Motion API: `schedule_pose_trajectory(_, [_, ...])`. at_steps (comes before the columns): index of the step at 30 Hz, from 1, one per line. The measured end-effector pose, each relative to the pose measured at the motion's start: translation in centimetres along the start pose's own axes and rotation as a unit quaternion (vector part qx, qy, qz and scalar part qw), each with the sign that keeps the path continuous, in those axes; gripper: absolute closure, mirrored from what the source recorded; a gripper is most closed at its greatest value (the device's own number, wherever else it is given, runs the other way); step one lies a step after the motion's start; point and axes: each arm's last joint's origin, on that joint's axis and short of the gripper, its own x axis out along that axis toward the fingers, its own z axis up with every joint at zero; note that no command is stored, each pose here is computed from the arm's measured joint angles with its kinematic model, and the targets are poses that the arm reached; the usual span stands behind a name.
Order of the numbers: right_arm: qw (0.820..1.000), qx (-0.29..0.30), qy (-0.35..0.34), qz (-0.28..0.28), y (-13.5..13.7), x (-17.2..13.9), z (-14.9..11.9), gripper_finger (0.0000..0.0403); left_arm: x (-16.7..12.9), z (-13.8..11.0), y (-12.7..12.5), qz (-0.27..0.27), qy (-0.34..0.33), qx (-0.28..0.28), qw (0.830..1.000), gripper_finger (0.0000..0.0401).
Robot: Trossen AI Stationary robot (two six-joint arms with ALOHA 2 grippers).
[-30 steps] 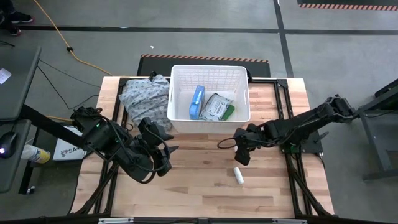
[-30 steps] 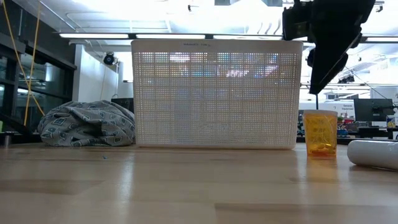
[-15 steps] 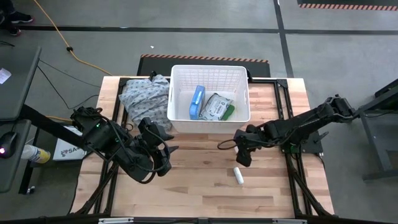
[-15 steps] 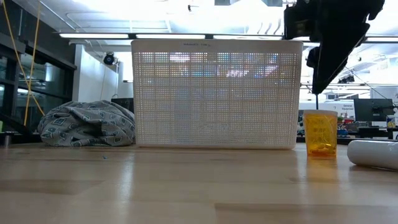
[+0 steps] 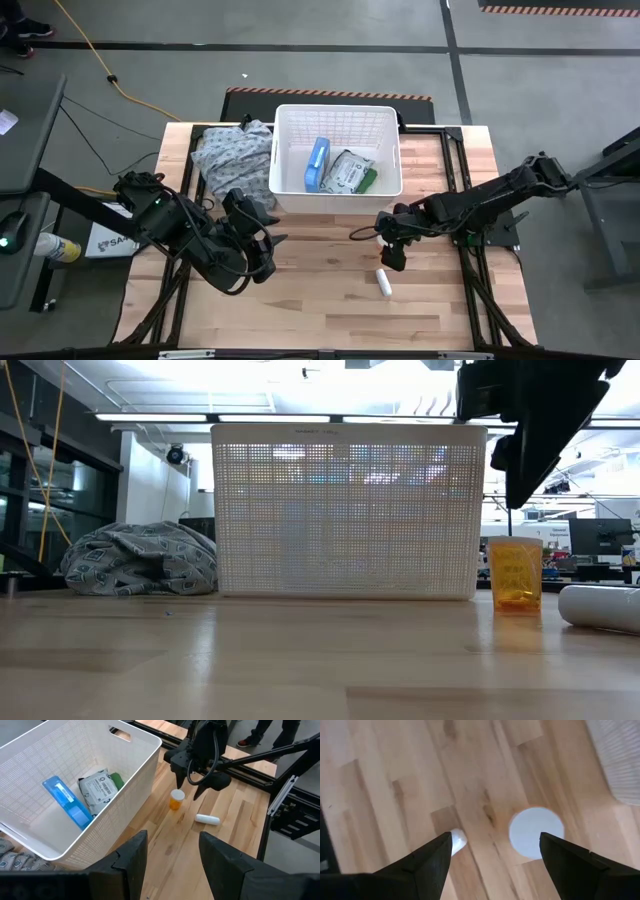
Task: Pick & place medical supplies in basket/bin
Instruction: Put the orange pill bottle into the white bin
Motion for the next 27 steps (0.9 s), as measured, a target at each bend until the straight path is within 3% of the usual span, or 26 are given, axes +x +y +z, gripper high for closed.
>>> schedule_pose_trajectory(5, [1.0,-0.002,0.007,0.009,0.06,0.0,-0.05,0.009,0.0,0.0,0.0,0.0,0.0,0.0,1.0,0.019])
schedule_pose_trajectory(14, [1.0,-0.01,0.0,-0.001,0.0,0.0,-0.01,0.0007,0.0,0.0,0.0,0.0,0.0,0.0,1.0,0.019])
schedule_pose_trajectory(27, [1.0,-0.013,-0.009,-0.009,-0.02,-0.01,0.06,0.0022,0.0,-0.03,-0.02,-0.004,0.005,0.0,1.0,0.019])
